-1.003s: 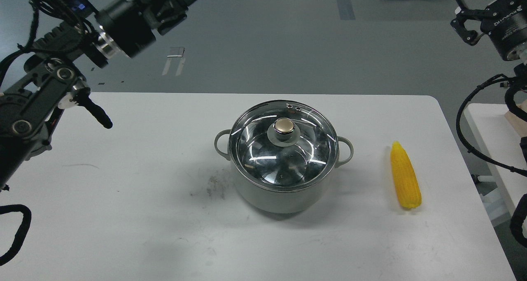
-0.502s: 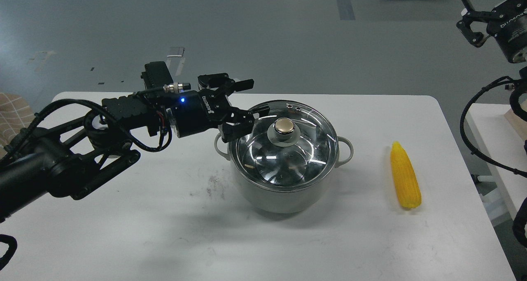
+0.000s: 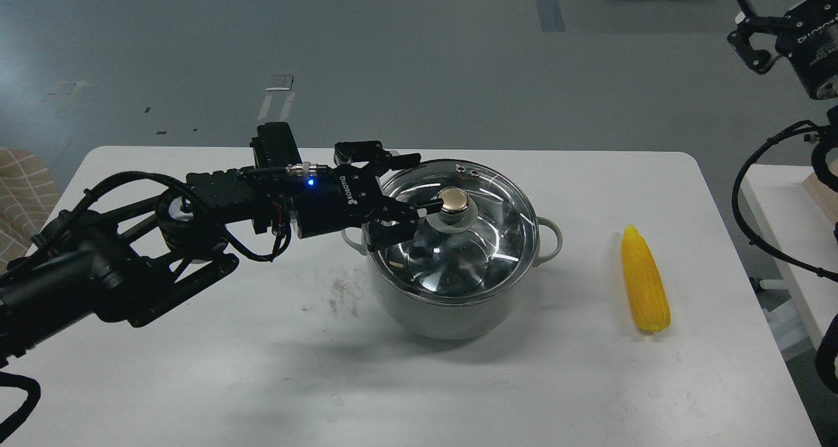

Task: Open pot and put corn in
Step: 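Close the left gripper on the lid's brass knob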

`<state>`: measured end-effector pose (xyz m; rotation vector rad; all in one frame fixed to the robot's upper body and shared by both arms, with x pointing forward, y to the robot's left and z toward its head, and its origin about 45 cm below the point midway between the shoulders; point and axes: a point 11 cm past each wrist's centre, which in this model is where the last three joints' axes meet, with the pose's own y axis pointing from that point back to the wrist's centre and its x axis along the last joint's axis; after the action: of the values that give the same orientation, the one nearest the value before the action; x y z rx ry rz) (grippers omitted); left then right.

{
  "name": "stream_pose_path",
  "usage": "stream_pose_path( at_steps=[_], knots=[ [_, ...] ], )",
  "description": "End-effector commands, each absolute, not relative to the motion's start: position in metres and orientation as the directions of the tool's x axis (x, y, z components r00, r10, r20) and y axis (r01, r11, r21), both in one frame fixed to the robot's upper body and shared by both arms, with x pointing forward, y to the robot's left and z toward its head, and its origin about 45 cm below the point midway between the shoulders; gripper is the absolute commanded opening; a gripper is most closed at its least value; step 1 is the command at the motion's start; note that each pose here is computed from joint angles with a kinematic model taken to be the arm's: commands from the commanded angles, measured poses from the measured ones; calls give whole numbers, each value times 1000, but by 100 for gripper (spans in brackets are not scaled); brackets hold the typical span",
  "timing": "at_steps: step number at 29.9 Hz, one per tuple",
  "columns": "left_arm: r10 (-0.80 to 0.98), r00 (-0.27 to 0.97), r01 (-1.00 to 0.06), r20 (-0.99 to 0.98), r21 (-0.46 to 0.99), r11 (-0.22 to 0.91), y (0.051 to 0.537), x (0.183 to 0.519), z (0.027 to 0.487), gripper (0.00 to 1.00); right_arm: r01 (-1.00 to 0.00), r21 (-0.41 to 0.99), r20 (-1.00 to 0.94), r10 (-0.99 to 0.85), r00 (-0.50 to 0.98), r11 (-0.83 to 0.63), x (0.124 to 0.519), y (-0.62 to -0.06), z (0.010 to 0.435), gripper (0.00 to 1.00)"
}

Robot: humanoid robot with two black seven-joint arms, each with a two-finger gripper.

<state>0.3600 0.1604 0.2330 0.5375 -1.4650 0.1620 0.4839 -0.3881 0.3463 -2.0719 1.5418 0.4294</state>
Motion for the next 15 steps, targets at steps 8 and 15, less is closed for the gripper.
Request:
stream_pose_path(
  at_steps=[8, 15],
  knots=[
    [-207, 162, -420, 965, 257, 871, 151, 361, 219, 76, -955, -203, -538, -790, 295, -219, 483, -389, 341, 100],
    [-228, 177, -397, 957, 282, 874, 147, 355, 209, 74, -956, -198, -539, -790, 292, -218, 482, -389, 339, 100]
  ],
)
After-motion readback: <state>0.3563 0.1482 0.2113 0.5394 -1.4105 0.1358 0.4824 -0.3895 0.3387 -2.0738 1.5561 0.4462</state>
